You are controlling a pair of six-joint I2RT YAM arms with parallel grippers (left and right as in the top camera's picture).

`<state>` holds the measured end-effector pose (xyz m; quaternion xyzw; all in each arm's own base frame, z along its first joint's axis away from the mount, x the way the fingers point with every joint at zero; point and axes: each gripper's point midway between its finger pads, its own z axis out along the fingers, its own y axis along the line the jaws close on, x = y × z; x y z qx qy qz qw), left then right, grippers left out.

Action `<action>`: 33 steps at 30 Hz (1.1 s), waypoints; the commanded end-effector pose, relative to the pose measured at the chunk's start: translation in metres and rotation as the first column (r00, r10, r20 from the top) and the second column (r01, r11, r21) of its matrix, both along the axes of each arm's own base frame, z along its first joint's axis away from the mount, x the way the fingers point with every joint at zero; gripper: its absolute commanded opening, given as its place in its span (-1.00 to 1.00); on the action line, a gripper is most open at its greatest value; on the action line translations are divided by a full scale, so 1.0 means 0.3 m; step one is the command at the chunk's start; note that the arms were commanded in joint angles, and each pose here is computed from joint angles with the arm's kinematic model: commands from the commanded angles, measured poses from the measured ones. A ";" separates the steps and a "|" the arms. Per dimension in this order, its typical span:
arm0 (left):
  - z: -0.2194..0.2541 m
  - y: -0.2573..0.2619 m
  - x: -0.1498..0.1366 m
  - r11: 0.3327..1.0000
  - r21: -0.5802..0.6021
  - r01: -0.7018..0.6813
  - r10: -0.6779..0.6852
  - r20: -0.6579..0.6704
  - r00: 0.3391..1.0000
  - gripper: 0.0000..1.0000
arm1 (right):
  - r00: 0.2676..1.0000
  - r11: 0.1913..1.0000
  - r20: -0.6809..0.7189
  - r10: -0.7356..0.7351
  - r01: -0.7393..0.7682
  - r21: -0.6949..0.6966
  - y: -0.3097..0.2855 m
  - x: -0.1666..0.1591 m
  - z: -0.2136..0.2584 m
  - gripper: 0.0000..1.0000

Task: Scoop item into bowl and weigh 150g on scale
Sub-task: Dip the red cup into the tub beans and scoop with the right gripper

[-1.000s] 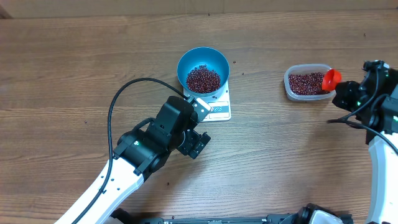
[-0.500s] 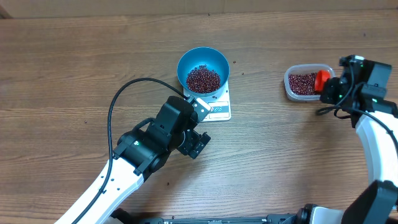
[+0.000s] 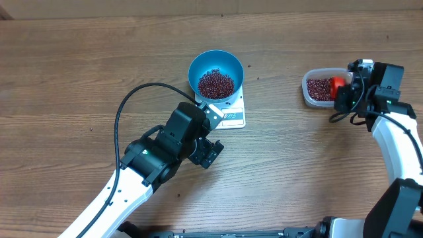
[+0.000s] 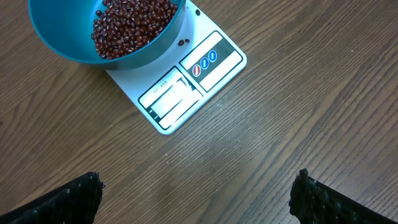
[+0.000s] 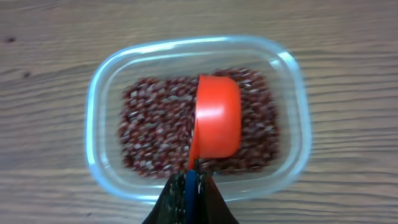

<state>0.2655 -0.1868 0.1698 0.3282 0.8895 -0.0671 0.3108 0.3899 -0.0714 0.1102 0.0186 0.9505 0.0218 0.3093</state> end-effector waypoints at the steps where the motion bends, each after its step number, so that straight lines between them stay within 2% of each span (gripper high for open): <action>1: -0.008 0.003 0.006 1.000 0.013 0.003 -0.003 0.003 1.000 0.99 | 0.997 0.994 0.019 0.069 -0.070 0.079 0.060 0.021 0.007 -0.93; 12: -0.008 0.003 0.006 1.000 0.013 0.003 -0.003 0.003 1.000 0.99 | 0.993 0.978 0.004 0.116 -0.115 0.172 0.120 -0.005 0.000 -0.93; 18: -0.008 0.003 0.006 1.000 0.013 0.003 -0.003 0.003 1.000 0.99 | 0.998 0.974 -0.012 0.060 -0.056 0.221 0.124 -0.007 -0.001 -0.93; 25: -0.008 0.003 0.006 1.000 0.013 0.004 -0.004 0.003 1.000 0.99 | 0.995 0.952 0.009 0.096 -0.094 0.290 0.165 -0.005 0.014 -0.93; 33: -0.008 0.003 0.006 1.000 0.013 0.003 -0.003 0.003 1.000 0.99 | 0.997 0.946 -0.037 0.075 -0.059 0.319 0.161 0.008 -0.056 -0.93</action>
